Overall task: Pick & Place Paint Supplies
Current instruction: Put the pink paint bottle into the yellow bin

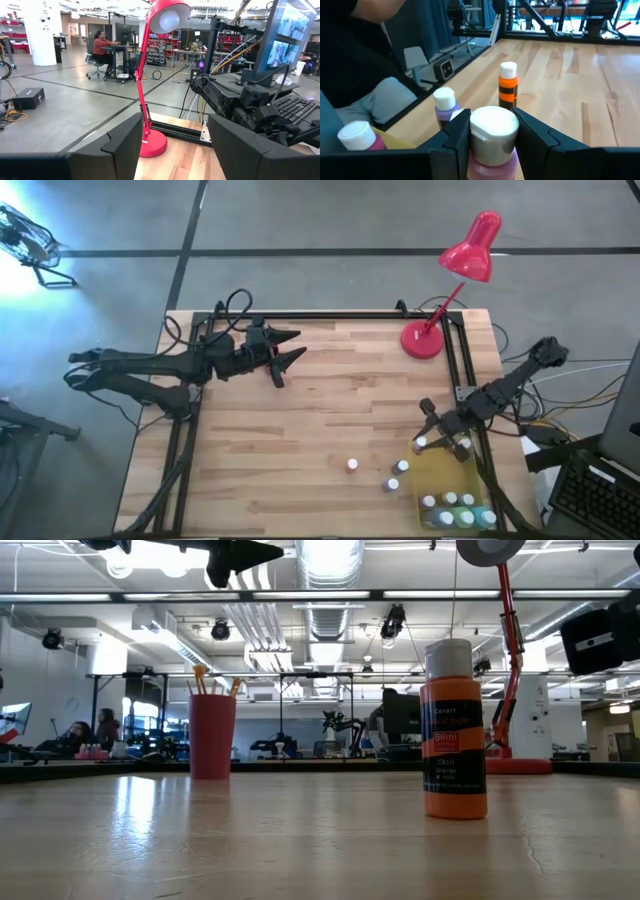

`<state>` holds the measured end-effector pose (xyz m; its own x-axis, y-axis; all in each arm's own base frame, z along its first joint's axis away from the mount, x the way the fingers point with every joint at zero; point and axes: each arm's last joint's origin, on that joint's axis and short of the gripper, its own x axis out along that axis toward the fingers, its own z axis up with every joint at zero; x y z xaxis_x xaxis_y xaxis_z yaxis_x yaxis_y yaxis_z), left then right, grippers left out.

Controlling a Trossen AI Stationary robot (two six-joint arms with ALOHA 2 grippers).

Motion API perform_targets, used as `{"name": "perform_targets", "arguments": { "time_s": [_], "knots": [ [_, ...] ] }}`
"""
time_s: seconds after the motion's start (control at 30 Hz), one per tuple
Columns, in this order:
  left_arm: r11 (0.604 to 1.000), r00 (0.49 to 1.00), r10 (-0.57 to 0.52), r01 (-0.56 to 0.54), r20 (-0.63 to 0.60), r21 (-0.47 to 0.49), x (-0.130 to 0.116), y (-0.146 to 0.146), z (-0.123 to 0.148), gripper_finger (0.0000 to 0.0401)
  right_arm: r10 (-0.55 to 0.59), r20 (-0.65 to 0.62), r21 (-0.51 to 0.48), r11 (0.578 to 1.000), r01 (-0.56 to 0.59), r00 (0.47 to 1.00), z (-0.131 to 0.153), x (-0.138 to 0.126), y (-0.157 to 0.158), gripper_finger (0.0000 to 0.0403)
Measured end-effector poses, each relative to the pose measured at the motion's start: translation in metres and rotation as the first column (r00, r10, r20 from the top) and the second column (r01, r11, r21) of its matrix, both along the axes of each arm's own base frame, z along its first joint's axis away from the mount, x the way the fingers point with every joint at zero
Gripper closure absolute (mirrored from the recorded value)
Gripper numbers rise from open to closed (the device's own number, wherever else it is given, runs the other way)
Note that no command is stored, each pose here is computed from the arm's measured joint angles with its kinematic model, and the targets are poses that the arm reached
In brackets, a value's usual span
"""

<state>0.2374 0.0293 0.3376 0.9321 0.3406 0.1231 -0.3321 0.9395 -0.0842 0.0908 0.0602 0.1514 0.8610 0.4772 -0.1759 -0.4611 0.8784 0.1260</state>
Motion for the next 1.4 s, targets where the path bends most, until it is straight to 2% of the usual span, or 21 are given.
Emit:
{"name": "perform_targets", "arguments": {
  "time_s": [0.4,0.93,1.4],
  "knots": [
    [1.000,1.000,0.000,0.000,0.000,0.000,0.000,0.000,0.000,0.0172,-0.066,-0.023,-0.030,0.997,0.065,0.998,-0.004,-0.004,0.010,0.0289],
    [1.000,1.000,0.000,0.000,0.000,0.000,0.000,0.000,0.000,0.0172,-0.252,-0.037,-0.084,0.965,0.248,0.967,-0.011,-0.010,0.020,0.0289],
    [1.000,1.000,0.001,-0.001,-0.002,0.007,0.000,0.000,0.000,0.0172,-0.291,-0.108,-0.081,0.956,0.283,0.951,-0.021,-0.013,0.025,0.0289]
  ]
}}
